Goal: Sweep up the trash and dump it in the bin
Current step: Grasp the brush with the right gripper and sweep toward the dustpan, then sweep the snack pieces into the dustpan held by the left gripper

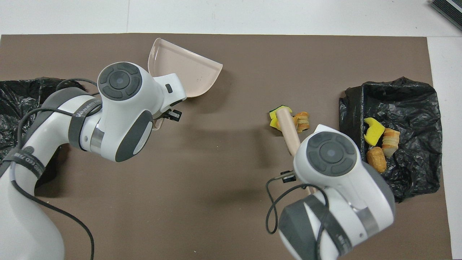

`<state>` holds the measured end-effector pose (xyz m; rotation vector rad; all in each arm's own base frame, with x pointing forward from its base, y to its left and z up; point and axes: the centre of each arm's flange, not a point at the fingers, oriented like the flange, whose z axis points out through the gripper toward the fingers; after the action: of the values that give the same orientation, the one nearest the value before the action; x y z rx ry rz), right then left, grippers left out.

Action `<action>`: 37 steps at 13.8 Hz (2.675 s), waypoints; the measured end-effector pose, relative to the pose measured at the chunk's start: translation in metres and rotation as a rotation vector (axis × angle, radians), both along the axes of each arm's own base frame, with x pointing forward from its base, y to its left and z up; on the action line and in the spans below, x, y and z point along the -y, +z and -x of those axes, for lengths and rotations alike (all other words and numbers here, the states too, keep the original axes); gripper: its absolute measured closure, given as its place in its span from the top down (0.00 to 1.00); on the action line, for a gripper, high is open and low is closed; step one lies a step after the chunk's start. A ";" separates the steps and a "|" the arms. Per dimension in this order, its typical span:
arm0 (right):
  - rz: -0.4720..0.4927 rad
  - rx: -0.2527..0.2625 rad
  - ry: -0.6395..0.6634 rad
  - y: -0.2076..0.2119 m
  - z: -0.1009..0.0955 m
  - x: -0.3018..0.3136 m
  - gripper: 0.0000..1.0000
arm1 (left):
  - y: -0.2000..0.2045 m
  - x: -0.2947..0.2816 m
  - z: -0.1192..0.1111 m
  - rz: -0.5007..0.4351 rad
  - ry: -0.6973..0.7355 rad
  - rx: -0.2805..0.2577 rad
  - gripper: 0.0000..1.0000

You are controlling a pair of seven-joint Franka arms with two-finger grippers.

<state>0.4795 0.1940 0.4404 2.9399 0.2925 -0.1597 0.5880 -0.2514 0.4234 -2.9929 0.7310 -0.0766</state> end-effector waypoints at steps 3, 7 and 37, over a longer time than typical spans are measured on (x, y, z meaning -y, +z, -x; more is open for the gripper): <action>0.059 0.016 -0.069 -0.028 -0.035 0.064 0.27 | 0.018 -0.024 -0.003 -0.036 -0.174 -0.067 0.31; 0.084 -0.015 -0.095 -0.070 -0.047 0.072 0.27 | 0.014 -0.052 -0.005 -0.055 -0.510 -0.163 0.31; -0.175 -0.033 0.009 -0.042 -0.029 -0.096 0.27 | -0.066 0.040 0.108 -0.061 -0.885 -0.135 0.31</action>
<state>0.5084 0.2900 0.3987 3.1113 0.3406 -0.1903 0.4801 -0.2912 0.3573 -2.3869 1.9475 0.1078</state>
